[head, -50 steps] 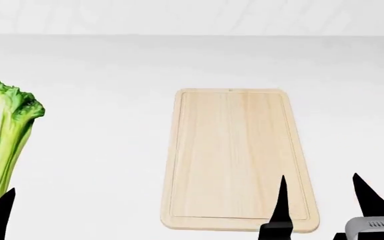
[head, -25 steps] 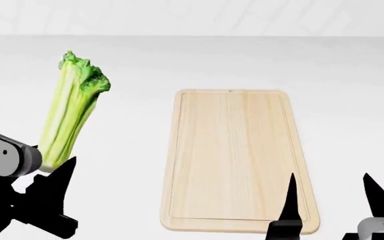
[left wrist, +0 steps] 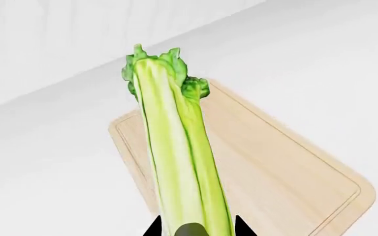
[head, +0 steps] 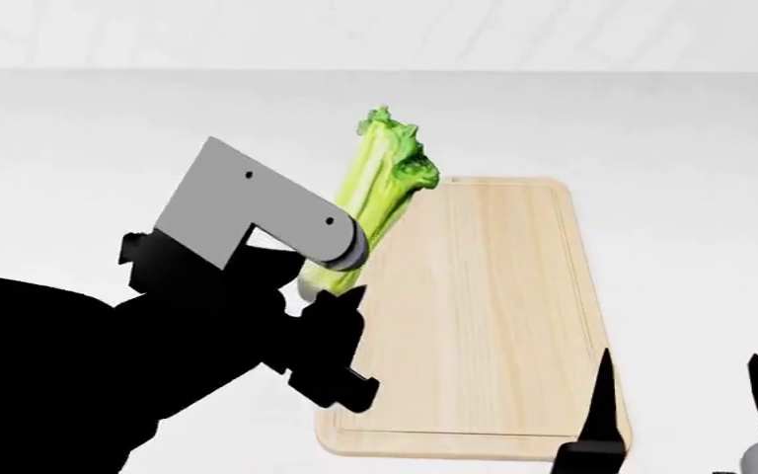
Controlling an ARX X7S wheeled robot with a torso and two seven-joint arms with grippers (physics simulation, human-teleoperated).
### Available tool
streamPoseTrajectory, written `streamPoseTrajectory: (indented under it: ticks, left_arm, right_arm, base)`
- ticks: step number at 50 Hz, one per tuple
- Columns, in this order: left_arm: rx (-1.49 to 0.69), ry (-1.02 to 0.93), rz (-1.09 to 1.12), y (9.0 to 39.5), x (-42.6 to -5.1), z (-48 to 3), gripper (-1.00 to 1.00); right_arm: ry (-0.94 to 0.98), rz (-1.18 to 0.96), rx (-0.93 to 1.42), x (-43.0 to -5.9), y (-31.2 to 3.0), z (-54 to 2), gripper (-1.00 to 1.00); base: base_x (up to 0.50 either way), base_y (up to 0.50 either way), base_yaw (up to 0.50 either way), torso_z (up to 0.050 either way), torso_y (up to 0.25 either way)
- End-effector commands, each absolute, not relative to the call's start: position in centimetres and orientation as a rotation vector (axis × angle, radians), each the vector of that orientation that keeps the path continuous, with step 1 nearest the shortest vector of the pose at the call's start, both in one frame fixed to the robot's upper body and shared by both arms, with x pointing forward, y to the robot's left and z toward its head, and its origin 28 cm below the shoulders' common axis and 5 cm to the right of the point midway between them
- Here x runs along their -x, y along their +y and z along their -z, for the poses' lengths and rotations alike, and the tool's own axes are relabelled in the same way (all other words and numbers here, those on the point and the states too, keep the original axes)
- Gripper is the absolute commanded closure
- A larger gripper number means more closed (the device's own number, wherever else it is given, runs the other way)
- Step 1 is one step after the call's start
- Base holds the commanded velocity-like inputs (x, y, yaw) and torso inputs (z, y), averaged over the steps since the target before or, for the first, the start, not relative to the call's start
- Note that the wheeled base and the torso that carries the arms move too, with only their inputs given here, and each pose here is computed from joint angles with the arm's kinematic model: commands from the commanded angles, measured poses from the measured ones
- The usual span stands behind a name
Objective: Place the celery and the celery on separate cutting boards.
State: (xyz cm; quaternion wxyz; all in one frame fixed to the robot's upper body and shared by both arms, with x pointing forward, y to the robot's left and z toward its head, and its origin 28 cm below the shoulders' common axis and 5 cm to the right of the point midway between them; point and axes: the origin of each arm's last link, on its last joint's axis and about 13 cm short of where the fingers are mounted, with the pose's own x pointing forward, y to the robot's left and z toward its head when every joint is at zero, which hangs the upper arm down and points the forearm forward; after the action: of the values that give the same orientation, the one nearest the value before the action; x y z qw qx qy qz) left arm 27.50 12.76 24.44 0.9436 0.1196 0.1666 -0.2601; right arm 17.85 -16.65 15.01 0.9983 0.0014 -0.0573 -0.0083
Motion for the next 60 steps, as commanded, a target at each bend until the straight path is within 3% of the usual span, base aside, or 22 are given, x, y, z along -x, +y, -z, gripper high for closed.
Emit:
streamPoseTrajectory:
  ticks: [1,9,28,29,45,60]
  left_arm:
    - [-0.277,0.387,0.554,10.0,-29.8,-24.6,1.0]
    - [-0.374,0.381,0.586,8.2,-31.3,-23.0,1.0]
    - [-0.353,0.443,0.579,8.4,-31.5,-21.4,1.0]
    - [-0.355,0.439,0.582,8.3,-31.4,-21.5,-1.0]
    - [-0.286,0.321,0.589,9.8,-29.6,-25.5,-1.0]
    - [-0.167,0.225,0.403,15.8,-26.9,-26.0,-1.0]
  right_arm:
    - [-0.095,0.035,-0.002,-17.7,-16.9,-14.8,-1.0]
    - [-0.072,0.019,-0.004,-17.9,-16.7,-14.3,-1.0]
    - [-0.062,0.028,-0.008,-17.9,-16.8,-14.1,-1.0]
    - [-0.061,0.028,-0.009,-18.0,-16.8,-14.0,-1.0]
    - [-0.062,0.035,-0.007,-18.1,-16.8,-14.2,-1.0]
    - [-0.07,0.045,-0.006,-18.8,-17.2,-15.1,-1.0]
  base:
    - [0.0,0.0,0.0,0.0,0.0]
    - [0.0,0.0,0.0,0.0,0.001]
    - [0.0,0.0,0.0,0.0,0.001]
    - [0.0,0.0,0.0,0.0,0.0]
    - [0.0,0.0,0.0,0.0,0.0]
    - [0.0,0.0,0.0,0.0,0.0]
